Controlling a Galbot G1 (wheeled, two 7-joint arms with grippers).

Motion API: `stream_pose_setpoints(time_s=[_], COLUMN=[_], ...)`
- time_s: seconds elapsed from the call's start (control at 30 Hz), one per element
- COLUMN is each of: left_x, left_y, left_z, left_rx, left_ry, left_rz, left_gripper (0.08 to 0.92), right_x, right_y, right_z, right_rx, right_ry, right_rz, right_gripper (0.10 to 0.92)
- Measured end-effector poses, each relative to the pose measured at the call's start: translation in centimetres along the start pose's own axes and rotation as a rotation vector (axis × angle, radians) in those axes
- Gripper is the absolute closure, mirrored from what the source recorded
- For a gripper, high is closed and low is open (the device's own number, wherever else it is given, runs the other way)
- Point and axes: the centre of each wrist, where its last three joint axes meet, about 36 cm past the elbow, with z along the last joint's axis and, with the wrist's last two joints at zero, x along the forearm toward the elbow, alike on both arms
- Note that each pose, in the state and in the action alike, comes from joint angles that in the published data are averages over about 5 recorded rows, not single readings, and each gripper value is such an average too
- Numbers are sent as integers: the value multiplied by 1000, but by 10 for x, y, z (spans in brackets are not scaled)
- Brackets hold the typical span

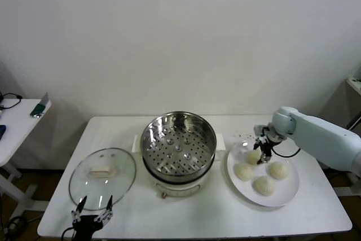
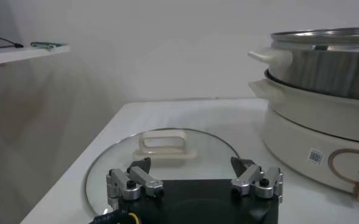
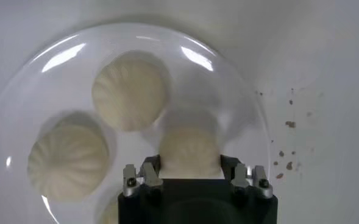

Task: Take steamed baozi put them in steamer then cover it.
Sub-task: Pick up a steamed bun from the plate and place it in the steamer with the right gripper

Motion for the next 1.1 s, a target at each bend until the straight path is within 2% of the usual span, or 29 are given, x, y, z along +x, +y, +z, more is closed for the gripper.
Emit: stream_pose_setpoints(time_s=[0.27,0.47,0.6,0.8,1.1], left_x=[0,0,-1,-3,-4], left_y=[0,-1,-1,-2,-6], left_z=[-1,-4,-6,-10,-11], left_rx=[-3,-5,-5,2,14], left_ry=[-1,-8,-14,-27,-33], left_rz=[0,5,7,2,3], left_gripper=[177,177,177,177,177], right_x=[87,168,198,198,151], right_y=[-32,-45,-38,-23,-19], right_z=[-46,-120,-176,-243,-301], right_rx=[248,559,791,1099,1406], right_ry=[-46,-62,-69,-62,-16], right_rz=[58,129,151,154,150], right_gripper=[369,369,369,369,369])
